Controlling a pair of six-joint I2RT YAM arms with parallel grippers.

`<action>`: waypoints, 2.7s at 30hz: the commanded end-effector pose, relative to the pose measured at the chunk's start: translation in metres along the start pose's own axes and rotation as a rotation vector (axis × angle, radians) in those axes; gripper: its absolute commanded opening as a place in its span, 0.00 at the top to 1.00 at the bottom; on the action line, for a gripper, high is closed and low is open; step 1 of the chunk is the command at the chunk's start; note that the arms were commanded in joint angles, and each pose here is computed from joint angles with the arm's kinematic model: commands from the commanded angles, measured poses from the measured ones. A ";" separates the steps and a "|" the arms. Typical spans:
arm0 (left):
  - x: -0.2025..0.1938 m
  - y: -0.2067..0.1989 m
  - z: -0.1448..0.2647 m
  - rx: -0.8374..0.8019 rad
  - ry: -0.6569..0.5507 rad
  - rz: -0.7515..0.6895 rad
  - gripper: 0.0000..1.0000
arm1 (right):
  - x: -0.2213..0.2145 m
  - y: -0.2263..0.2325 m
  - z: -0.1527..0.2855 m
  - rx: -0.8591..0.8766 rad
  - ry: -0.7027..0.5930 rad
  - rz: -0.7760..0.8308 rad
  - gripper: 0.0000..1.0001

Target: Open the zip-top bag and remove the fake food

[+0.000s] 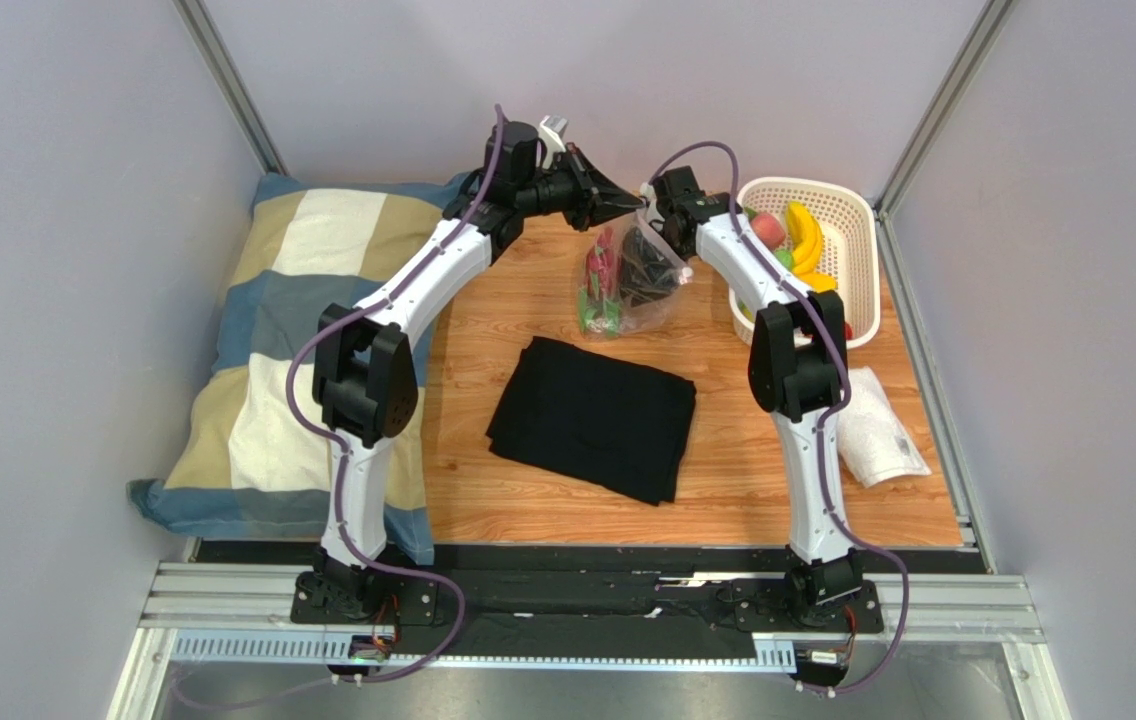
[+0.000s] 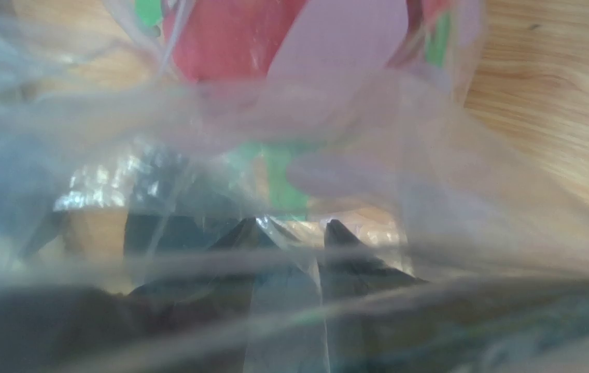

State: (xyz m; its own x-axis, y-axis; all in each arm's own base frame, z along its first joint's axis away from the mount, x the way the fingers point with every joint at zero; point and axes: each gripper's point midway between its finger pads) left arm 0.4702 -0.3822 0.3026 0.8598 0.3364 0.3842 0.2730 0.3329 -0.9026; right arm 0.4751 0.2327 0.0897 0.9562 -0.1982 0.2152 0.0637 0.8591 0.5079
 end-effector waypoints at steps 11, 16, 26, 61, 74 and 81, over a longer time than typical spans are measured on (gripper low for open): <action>0.022 -0.014 0.073 0.291 -0.120 -0.372 0.60 | 0.001 0.006 -0.020 0.086 0.009 -0.029 0.58; 0.008 0.088 0.093 0.532 -0.114 -0.227 0.98 | 0.002 0.006 -0.017 0.107 0.011 -0.041 0.59; -0.020 0.183 0.040 0.585 0.128 -0.090 1.00 | -0.001 0.005 -0.027 0.126 0.020 -0.032 0.83; -0.090 0.268 0.002 0.609 0.334 -0.007 1.00 | -0.020 0.029 -0.078 0.237 0.105 -0.131 0.63; -0.021 0.154 0.050 0.446 0.175 -0.118 0.61 | -0.003 0.047 -0.029 0.253 0.019 -0.088 1.00; 0.003 0.049 0.042 0.170 0.073 -0.161 0.21 | -0.002 0.045 -0.022 0.219 -0.006 -0.114 1.00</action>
State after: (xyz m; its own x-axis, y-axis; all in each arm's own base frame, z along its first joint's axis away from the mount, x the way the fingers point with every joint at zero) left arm 0.4750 -0.2980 0.1719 0.9060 0.1819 0.3822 0.1651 0.6797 -0.7147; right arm 0.4788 0.2875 0.0637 0.9596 -0.2701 0.0787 0.1373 0.6937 0.7070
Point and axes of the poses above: each gripper's point midway between its finger pads, its own z axis back along the fingers, its own y axis along the line the jaws close on, x = y × z, and after that the axes turned 11 degrees about -z, right-handed
